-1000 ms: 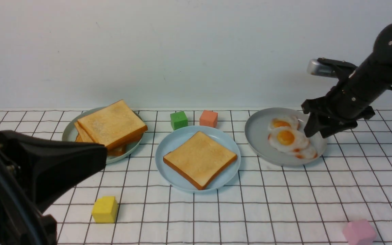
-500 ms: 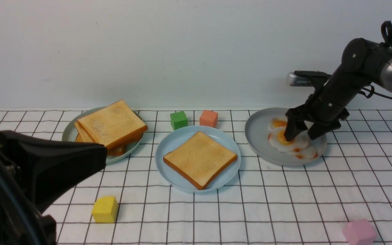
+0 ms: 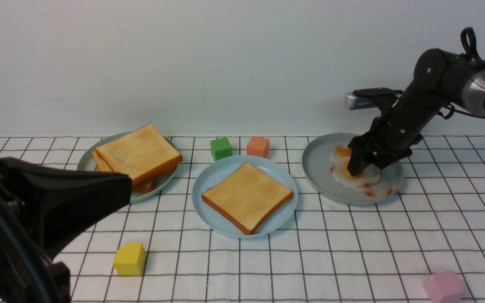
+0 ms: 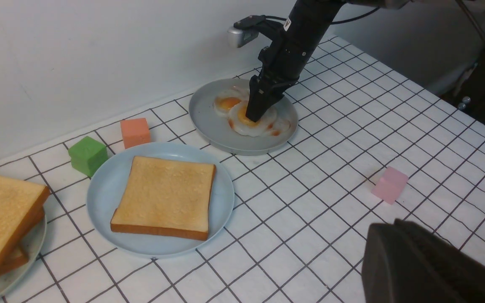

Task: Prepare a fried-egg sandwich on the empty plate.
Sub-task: Use the right arm to grab a fried egg, then use the right arm to place the fried egg on the slice of bread in the middle

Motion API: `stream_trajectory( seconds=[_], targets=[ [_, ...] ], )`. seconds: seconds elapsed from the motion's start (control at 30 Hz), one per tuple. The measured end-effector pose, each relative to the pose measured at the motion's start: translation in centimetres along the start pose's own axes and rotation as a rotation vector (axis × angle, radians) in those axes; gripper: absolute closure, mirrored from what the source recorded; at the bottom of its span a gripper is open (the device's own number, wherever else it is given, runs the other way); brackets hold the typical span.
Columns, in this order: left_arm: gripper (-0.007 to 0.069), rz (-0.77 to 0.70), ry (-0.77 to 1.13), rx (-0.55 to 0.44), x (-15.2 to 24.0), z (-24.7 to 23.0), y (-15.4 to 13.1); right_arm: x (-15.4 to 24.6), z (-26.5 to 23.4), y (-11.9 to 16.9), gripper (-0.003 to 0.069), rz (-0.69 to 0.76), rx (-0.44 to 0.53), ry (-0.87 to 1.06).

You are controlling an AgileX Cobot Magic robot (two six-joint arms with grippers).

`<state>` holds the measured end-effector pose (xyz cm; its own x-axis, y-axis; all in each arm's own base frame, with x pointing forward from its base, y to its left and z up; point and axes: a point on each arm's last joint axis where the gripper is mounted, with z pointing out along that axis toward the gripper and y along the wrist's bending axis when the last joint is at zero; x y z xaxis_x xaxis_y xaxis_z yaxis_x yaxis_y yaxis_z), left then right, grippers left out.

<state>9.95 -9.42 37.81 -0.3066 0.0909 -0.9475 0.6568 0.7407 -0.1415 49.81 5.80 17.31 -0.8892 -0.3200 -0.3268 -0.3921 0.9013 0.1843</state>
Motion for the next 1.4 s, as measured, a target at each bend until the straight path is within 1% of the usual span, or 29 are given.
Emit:
stream_trajectory(
  seconds=[0.03,0.07,0.1,0.13,0.2,0.23,0.27,0.4,0.57,0.73,0.9,1.0,1.1,1.13,1.17,1.2,1.23,1.27,1.33,1.4],
  targets=[
    [0.0638,0.0,0.0,0.0,0.0,0.0,0.0,0.0,0.0,0.0,0.0209,-0.001,-0.001,0.004],
    [0.0638,0.0,0.0,0.0,0.0,0.0,0.0,0.0,0.0,0.0,0.022,-0.001,-0.001,0.005],
    [0.0638,0.001,0.0,-0.001,0.0,0.0,0.0,0.1,0.0,0.0,0.0269,-0.001,-0.004,0.011],
    [0.0638,0.002,0.0,-0.001,0.0,0.0,0.0,0.1,0.0,0.0,0.0296,0.0,-0.005,0.013],
    [0.0638,0.007,0.0,-0.004,0.0,0.0,0.0,0.2,-0.1,-0.2,0.0375,0.003,-0.007,0.019],
    [0.0638,0.009,0.0,-0.005,0.0,0.0,0.0,0.2,-0.2,-0.2,0.0391,0.004,-0.007,0.02],
    [0.0638,0.013,-0.001,-0.007,0.0,0.0,0.1,0.3,-0.2,-0.3,0.0436,0.008,-0.009,0.018],
    [0.0638,0.024,-0.001,-0.012,0.0,0.0,0.1,0.2,-1.2,-0.5,0.0516,0.03,-0.026,0.0],
    [0.0638,0.026,-0.001,-0.012,0.0,0.0,0.1,0.2,-2.1,-0.5,0.0548,0.052,-0.058,-0.011],
    [0.0638,0.029,-0.002,-0.014,0.0,0.0,0.1,0.3,-4.7,-0.1,0.0606,0.066,-0.075,-0.018],
    [0.0638,0.054,-0.003,-0.027,0.0,0.0,0.2,0.1,-8.4,0.9,0.0608,0.088,-0.056,-0.063],
    [0.0638,0.068,0.001,-0.037,0.0,0.0,0.3,-0.1,-10.3,1.7,0.0608,0.093,-0.065,-0.105],
    [0.0638,0.066,0.02,-0.074,0.2,0.0,0.7,-0.4,-13.3,4.9,0.0608,0.081,-0.149,-0.18],
    [0.0638,0.054,0.025,-0.087,0.2,0.0,0.8,-0.5,-13.6,6.3,0.0608,0.065,-0.18,-0.189],
    [0.0638,0.052,0.025,-0.089,0.2,0.0,0.8,-0.5,-13.7,6.4,0.0608,0.067,-0.184,-0.191],
    [0.0638,0.043,0.025,-0.112,0.2,-0.1,1.0,-0.6,-13.3,9.2,0.0608,0.032,-0.242,-0.179],
    [0.0638,0.038,0.026,-0.112,0.2,-0.1,1.0,-0.6,-13.2,9.5,0.0608,0.028,-0.249,-0.175],
    [0.0638,0.031,0.026,-0.132,0.2,-0.1,1.2,-0.5,-12.1,12.0,0.0608,0.0,-0.297,-0.141],
    [0.0638,0.02,0.032,-0.156,0.3,-0.1,1.4,0.1,-9.3,15.3,0.0608,-0.041,-0.351,-0.053],
    [0.0638,0.022,0.04,-0.173,0.3,-0.1,1.6,0.7,-6.9,17.4,0.0608,-0.067,-0.376,0.016]
  ],
)
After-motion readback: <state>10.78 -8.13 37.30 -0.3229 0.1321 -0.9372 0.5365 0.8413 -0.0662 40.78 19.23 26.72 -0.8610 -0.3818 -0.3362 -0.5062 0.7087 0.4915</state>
